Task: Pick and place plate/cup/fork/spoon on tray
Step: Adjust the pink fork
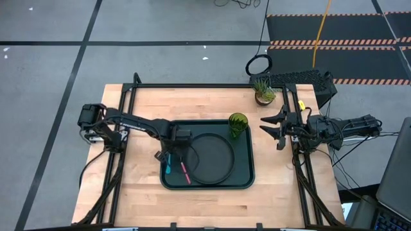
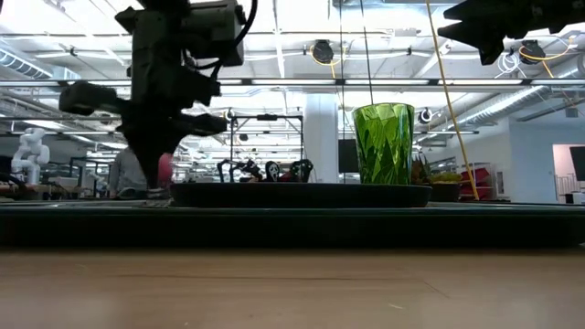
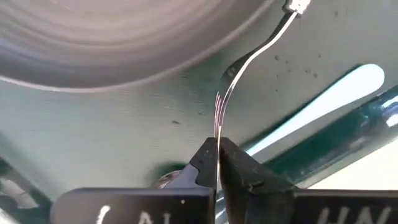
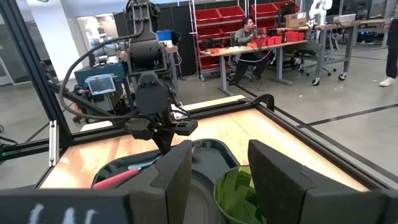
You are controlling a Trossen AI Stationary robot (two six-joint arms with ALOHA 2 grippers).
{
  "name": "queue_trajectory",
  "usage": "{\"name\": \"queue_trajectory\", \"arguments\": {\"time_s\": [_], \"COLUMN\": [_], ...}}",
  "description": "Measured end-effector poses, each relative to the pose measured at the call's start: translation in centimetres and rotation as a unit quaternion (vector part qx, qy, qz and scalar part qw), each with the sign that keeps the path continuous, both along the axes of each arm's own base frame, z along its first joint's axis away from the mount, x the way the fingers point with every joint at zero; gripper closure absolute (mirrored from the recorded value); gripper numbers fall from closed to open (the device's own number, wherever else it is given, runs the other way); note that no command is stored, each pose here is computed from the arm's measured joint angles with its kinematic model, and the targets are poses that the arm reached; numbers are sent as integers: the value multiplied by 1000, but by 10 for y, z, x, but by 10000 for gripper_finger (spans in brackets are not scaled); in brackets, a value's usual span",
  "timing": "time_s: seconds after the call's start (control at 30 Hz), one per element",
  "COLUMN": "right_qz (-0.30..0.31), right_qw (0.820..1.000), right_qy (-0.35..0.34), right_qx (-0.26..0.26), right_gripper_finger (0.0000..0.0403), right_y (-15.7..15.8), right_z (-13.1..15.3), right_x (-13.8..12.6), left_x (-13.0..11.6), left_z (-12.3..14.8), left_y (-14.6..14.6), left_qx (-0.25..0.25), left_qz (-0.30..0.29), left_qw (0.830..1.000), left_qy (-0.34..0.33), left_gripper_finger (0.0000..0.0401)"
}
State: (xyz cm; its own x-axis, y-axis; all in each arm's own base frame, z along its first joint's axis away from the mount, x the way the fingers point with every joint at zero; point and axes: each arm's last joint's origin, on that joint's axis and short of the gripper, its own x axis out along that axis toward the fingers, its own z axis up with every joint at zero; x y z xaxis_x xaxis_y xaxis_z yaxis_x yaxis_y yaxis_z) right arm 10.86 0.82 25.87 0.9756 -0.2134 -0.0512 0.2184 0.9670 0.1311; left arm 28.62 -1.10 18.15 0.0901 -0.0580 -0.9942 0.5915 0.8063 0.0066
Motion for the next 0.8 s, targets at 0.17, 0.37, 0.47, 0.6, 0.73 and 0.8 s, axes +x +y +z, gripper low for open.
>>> {"name": "queue_trajectory", "arguments": {"time_s": [0.17, 0.37, 0.47, 0.6, 0.73, 0.8], "right_qz": [0, 0, 0, 0, 0, 0], "right_qw": [1000, 1000, 1000, 1000, 1000, 1000], "right_qy": [0, 0, 0, 0, 1, 1], "right_qx": [0, 0, 0, 0, -4, -6], "right_gripper_finger": [252, 252, 252, 252, 252, 252], "right_y": [0, 0, 0, 0, 0, 0], "right_z": [0, 0, 0, 0, 0, 0], "right_x": [0, 0, 0, 0, 0, 0], "left_x": [2, -8, -13, -20, -25, -21], "left_z": [7, 7, 7, 8, 12, 17], "left_y": [4, 9, 9, 9, 9, 10], "left_qx": [1, 1, -1, -3, -5, -3], "left_qz": [-7, -21, -36, -56, -63, -58], "left_qw": [1000, 998, 996, 992, 987, 986], "left_qy": [2, 54, 78, 116, 147, 156], "left_gripper_finger": [397, 398, 398, 398, 399, 399]}}
